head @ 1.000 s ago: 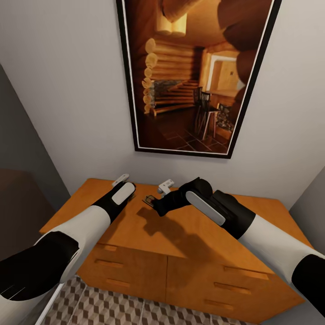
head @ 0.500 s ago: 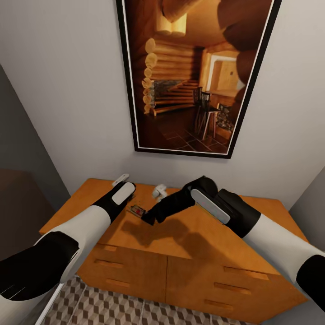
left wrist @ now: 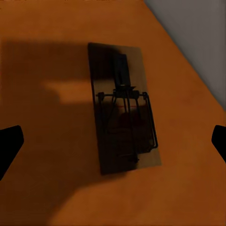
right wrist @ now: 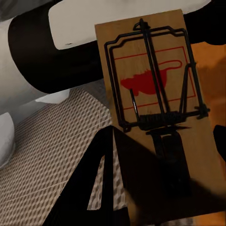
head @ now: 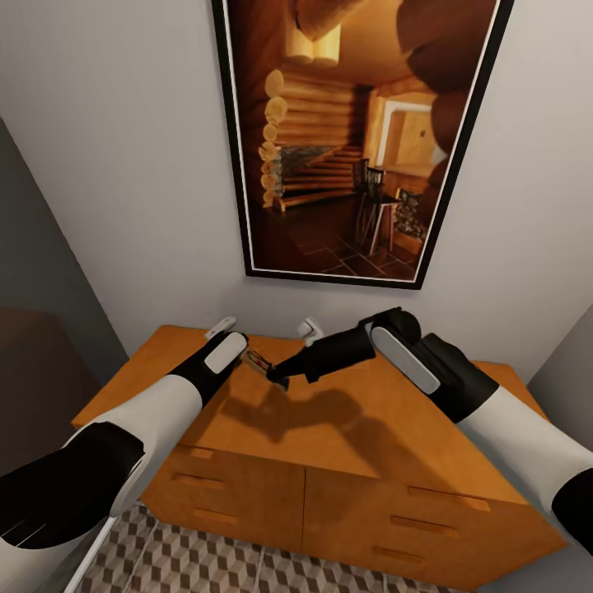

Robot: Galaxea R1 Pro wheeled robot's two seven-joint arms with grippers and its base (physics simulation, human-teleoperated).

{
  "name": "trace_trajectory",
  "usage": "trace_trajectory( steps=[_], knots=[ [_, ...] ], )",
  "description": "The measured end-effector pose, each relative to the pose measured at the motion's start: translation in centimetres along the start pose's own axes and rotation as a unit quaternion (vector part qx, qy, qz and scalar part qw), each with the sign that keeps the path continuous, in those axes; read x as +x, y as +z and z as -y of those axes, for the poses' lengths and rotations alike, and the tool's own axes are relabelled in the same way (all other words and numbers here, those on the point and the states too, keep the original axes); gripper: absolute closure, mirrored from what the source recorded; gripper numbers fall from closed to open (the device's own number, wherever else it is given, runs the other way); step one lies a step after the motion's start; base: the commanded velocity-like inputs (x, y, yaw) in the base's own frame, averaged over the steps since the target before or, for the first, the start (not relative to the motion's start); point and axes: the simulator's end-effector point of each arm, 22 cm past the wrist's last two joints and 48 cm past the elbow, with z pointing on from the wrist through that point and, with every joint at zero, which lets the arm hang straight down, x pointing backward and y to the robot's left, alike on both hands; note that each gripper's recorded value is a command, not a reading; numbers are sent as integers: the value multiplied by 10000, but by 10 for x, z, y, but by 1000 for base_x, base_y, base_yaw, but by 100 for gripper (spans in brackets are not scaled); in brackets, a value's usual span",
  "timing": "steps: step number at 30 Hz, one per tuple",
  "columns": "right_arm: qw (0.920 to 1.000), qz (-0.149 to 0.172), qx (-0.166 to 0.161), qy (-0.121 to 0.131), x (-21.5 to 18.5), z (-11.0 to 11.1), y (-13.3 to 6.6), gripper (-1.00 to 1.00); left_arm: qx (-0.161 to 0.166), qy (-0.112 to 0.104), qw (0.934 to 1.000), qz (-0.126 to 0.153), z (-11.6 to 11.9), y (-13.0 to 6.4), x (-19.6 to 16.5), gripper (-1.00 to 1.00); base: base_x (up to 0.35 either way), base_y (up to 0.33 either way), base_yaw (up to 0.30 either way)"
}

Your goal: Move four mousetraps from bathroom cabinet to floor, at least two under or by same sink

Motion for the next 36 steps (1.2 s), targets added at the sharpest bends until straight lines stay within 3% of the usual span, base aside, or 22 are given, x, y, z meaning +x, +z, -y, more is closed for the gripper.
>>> trace_trajectory(
  steps=[7, 12, 21, 28, 36],
  knots=[
    [9984, 7, -567, 83, 7, -19, -15, 100, 14, -2, 10000, 1, 1, 0, 0, -100, 0, 0, 0],
    [9970, 95, -756, 117, 5, -23, -31, 100, 16, -9, 10000, 10, 1, 0, 0, -100, 0, 0, 0],
    [9860, 413, -1607, 186, -3, -52, -63, 100, 29, -82, 9999, 90, 2, -1, -4, -100, 1, 0, 0],
    [9807, 831, -1771, 68, -25, -60, -84, 100, 120, -112, 9998, 128, 9, -4, -8, -100, 113, -106, 0],
    [9803, 871, -1771, 104, -21, -58, -83, 100, 129, -115, 9997, 150, 11, -5, -10, -100, 65, -63, 0]
  ],
)
